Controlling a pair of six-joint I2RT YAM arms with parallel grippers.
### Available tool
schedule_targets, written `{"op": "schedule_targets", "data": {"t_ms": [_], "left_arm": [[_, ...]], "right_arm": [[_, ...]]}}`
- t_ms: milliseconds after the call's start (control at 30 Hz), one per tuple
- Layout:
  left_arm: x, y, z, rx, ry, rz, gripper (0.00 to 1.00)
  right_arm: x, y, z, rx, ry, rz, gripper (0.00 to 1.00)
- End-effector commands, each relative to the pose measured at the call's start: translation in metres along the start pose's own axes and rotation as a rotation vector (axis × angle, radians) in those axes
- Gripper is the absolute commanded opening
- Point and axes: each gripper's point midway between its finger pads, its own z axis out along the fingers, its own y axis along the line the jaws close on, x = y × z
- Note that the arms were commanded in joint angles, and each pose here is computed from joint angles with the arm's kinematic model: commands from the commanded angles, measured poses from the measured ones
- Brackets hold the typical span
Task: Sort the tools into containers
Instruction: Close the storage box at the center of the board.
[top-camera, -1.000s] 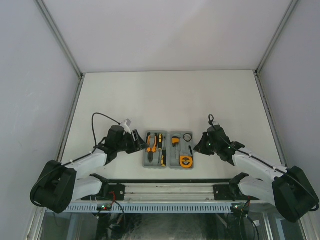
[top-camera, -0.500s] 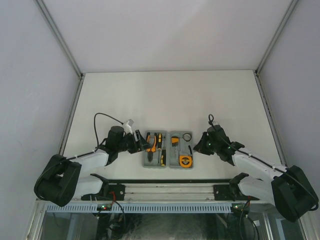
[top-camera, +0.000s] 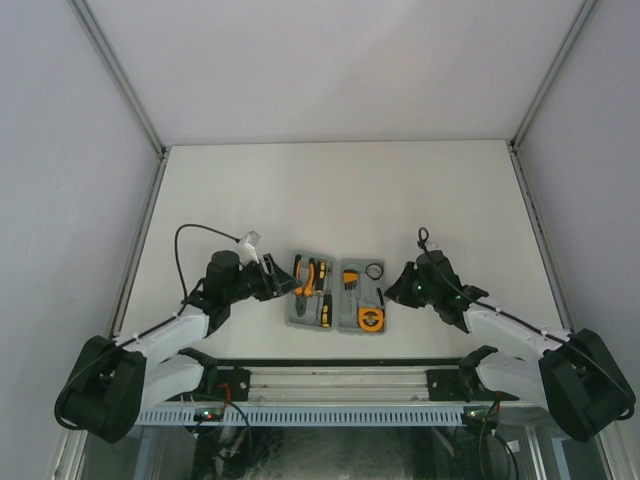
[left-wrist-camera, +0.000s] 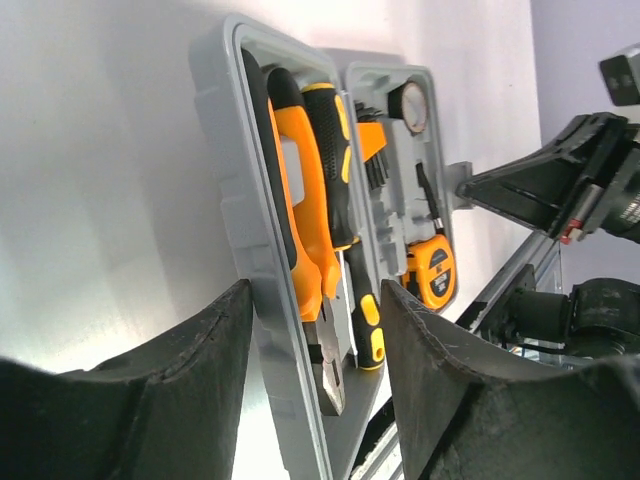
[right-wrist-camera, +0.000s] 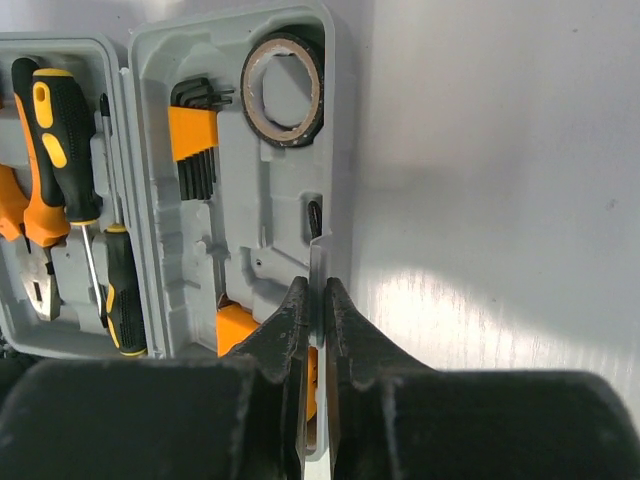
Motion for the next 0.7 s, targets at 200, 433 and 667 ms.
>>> {"op": "schedule_targets", "data": {"t_ms": [200,433,667], "left_arm": [[-0.022,-0.075,-0.018,0.235,-0.029,0.068,0.52],[-0.027,-0.094,-0.019,0.261,-0.028,0.090,0.51],[-0.023,-0.120,-0.017,0.299,-0.007,0.121,0.50]], "right_arm": [[0.009,0.016,0.013,-0.087,0.052,0.029,0.00],[0.010,0.017,0.016,-0.091,0.055,0.031,0.00],[0.011,0.012,0.017,-0.073,0.055,0.026,0.00]]}}
